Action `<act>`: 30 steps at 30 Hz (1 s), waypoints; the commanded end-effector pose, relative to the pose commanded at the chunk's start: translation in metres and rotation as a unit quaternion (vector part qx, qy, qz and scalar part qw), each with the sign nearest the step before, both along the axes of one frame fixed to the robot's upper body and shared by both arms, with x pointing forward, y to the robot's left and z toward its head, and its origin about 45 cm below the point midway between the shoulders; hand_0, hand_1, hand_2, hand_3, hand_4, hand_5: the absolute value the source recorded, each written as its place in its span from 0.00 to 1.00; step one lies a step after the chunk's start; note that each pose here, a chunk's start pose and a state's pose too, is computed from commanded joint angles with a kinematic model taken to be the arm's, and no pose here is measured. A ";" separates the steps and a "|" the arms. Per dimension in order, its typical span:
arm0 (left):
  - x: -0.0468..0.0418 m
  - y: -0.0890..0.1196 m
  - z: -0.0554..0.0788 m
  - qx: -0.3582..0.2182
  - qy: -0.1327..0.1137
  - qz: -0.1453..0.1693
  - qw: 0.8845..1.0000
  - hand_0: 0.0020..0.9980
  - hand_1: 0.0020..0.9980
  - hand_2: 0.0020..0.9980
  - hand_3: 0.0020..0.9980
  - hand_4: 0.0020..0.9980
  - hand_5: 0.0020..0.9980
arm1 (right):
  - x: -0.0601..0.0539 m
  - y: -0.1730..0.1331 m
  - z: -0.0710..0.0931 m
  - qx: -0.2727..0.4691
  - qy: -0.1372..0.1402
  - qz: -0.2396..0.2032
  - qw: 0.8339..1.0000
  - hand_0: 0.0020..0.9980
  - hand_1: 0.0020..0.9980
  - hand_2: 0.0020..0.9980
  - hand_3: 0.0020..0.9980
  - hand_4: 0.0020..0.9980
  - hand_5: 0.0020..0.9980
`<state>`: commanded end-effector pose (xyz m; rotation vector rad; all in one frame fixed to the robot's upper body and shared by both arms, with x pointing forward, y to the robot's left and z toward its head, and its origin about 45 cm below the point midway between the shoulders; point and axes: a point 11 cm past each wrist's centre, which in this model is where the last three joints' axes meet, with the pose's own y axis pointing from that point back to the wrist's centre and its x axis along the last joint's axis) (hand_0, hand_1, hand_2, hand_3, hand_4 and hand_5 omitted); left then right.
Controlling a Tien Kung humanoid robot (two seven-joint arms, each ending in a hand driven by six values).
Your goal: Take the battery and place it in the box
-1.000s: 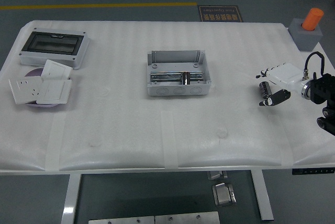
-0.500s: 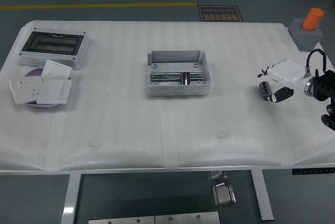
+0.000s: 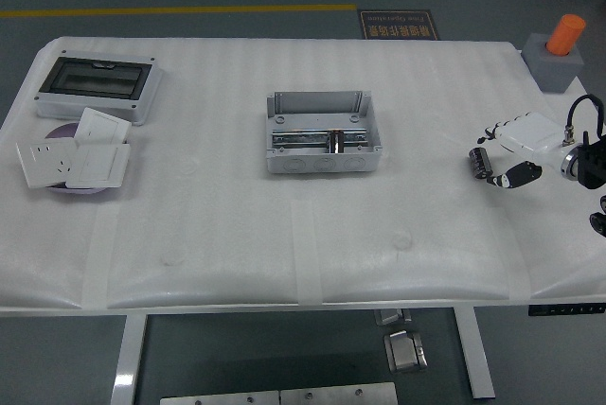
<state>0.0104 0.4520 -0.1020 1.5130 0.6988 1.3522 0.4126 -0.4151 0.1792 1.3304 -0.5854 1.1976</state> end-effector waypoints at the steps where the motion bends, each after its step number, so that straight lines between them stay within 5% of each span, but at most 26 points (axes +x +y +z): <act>1: -0.0001 0.000 0.000 0.000 0.000 0.000 1.000 0.59 0.62 0.49 0.66 0.59 0.38 | 0.000 -0.001 -0.001 0.002 -0.001 -0.003 1.000 0.63 0.65 0.78 0.78 0.81 0.39; 30: 0.0062 -0.004 -0.001 -0.006 -0.006 -0.007 1.000 0.59 0.62 0.49 0.66 0.59 0.38 | 0.004 0.001 -0.013 0.031 -0.009 -0.034 0.999 0.63 0.65 0.78 0.79 0.82 0.42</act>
